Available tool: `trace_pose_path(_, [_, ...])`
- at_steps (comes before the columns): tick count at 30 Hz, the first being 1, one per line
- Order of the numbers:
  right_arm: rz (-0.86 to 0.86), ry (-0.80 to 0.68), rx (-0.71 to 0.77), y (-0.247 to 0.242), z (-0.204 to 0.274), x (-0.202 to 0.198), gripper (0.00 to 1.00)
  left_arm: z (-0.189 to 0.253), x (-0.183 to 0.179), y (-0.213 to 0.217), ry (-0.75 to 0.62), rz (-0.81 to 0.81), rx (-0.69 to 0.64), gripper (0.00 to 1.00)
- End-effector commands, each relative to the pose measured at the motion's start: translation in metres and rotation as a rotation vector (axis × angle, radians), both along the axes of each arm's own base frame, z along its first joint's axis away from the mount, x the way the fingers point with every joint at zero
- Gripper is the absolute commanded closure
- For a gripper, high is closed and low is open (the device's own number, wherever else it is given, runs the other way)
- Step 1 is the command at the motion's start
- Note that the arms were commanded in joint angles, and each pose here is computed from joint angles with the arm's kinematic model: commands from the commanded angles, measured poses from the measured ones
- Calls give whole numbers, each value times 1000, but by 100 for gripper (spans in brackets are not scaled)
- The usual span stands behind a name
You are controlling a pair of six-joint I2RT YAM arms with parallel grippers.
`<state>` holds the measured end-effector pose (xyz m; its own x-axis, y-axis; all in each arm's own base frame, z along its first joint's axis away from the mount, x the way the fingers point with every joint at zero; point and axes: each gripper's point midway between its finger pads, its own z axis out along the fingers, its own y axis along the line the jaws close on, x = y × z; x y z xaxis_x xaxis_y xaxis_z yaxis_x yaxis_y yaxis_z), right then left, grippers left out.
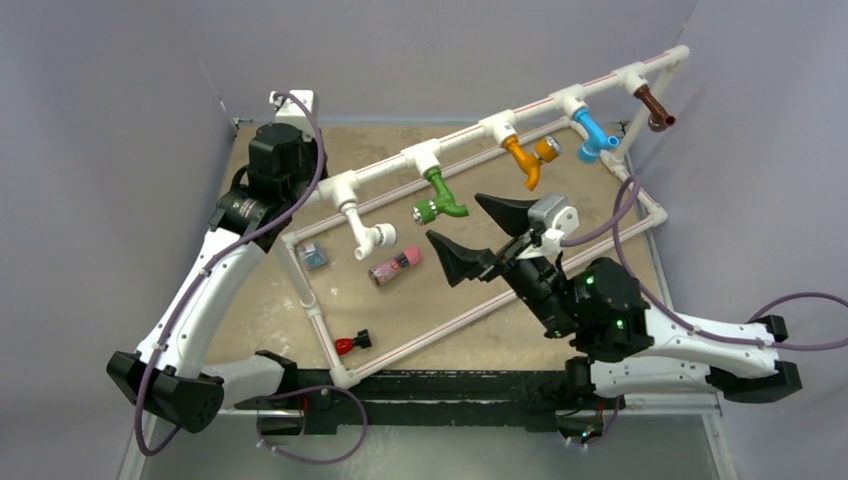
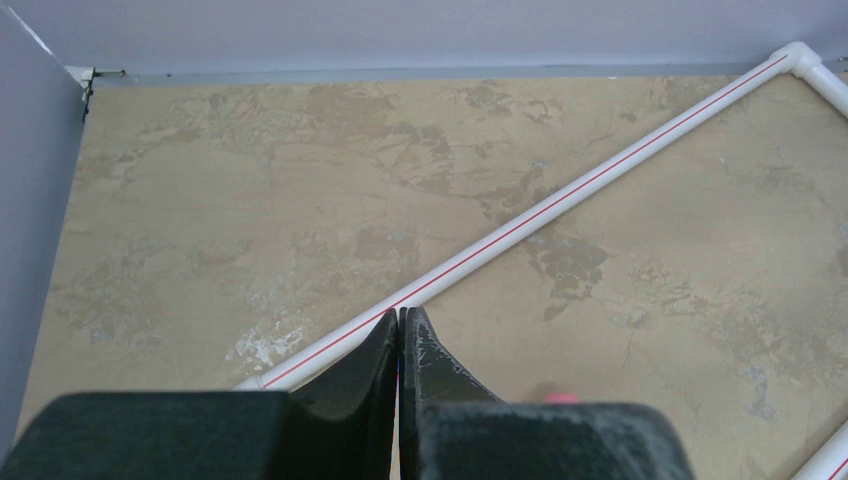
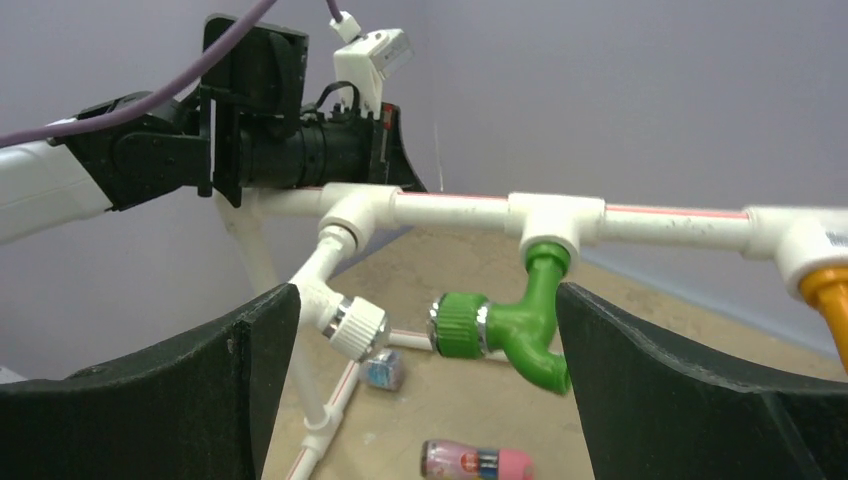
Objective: Install the water faucets
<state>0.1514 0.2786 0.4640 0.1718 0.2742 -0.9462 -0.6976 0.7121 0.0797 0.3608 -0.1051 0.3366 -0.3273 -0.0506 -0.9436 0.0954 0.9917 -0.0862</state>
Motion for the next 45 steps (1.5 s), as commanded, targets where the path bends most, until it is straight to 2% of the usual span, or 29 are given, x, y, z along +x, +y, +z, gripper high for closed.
trace_pose_path(1, [-17, 158, 15, -19, -30, 1, 2, -25, -8, -2, 121, 12, 21, 100])
trace_pose_path(7, [10, 342, 11, -36, -67, -9, 2, 38, 0, 3, -61, 42, -23, 100])
trace_pose_path(12, [57, 489, -32, -36, -117, -22, 2, 91, -12, 7, -233, 32, -75, 100])
trace_pose_path(16, [64, 586, -30, -36, -146, -28, 2, 129, -33, 9, -355, -3, -134, 90])
trace_pose_path(20, [59, 680, -27, -32, -172, -32, 2, 151, -63, 9, -405, -62, -193, 77])
trace_pose_path(26, [17, 808, -52, -20, -212, -36, 1, 154, -114, -5, -375, -228, -260, 51])
trace_pose_path(32, [-61, 892, -106, -9, -248, -34, 2, 131, -171, -23, -280, -424, -319, 34])
trace_pose_path(36, [-135, 903, -111, -12, -261, -27, 1, 120, -216, -37, -253, -598, -356, 30])
trace_pose_path(41, [-208, 933, -75, -18, -277, -22, 2, 122, -277, -52, -297, -855, -385, 27])
trace_pose_path(45, [-209, 932, -75, -20, -286, -22, 1, 117, -306, -59, -299, -995, -402, 26])
